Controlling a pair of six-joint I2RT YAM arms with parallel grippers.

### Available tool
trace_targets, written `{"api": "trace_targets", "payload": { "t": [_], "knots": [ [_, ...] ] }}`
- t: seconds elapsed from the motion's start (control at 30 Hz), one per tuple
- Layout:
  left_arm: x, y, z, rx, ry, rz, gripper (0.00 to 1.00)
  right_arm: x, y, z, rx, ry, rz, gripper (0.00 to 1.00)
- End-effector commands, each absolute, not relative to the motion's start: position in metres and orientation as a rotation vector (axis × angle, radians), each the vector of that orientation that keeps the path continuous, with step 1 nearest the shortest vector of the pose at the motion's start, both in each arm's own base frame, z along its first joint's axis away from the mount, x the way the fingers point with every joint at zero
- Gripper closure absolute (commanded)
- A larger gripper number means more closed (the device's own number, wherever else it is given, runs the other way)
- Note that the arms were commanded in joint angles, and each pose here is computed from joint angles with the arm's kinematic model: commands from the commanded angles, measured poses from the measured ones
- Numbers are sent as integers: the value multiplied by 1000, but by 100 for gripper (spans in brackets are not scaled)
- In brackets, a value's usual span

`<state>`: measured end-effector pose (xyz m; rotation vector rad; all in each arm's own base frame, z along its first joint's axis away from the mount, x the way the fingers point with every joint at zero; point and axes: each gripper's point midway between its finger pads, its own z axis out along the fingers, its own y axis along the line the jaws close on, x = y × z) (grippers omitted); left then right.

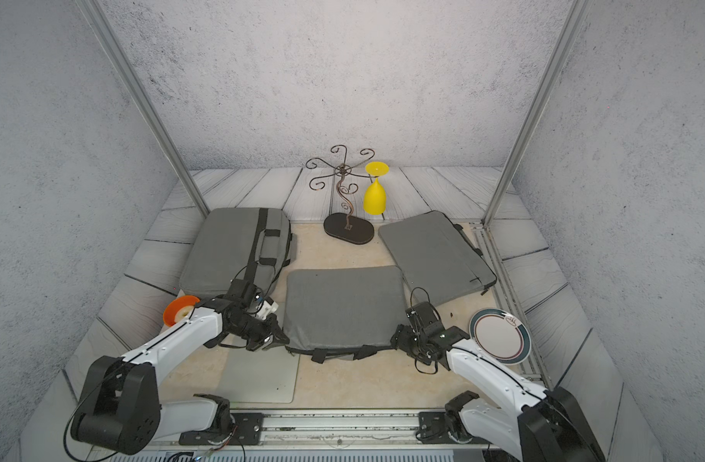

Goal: Open the zippered laptop bag and take out the laptop
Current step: Unzip the zipper on the zippered laptop bag, then adjust the zippered laptop bag at the center of the board.

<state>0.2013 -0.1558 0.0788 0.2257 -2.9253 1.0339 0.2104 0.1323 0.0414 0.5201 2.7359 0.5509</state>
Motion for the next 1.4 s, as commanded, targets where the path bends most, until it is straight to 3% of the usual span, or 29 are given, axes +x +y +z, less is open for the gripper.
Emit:
{"api": "trace_targets", "payload": {
  "t": [0.0,0.13,0.27,0.37,0.47,0.7,0.93,1.37],
  "knots": [
    [214,-162,88,173,-2955,1086,100,242,144,51,565,2635,632,25],
    [216,-163,87,173,-2949,1090,100,241,149,29,649,2662,682,34],
    [215,-163,87,170,-2945,1093,100,249,154,36,558,2666,683,59],
    [212,-163,89,165,-2939,1092,100,263,157,60,432,2627,663,83],
    [211,-164,97,154,-2943,1098,100,273,162,82,315,2611,647,93],
    [195,-184,123,82,-2939,1148,100,299,175,120,136,2535,644,97],
    [174,-242,154,-147,-2913,1290,100,351,191,140,-33,2479,640,98],
    [151,-297,156,-440,-2843,1279,100,441,241,128,-257,2472,696,97]
  ]
}}
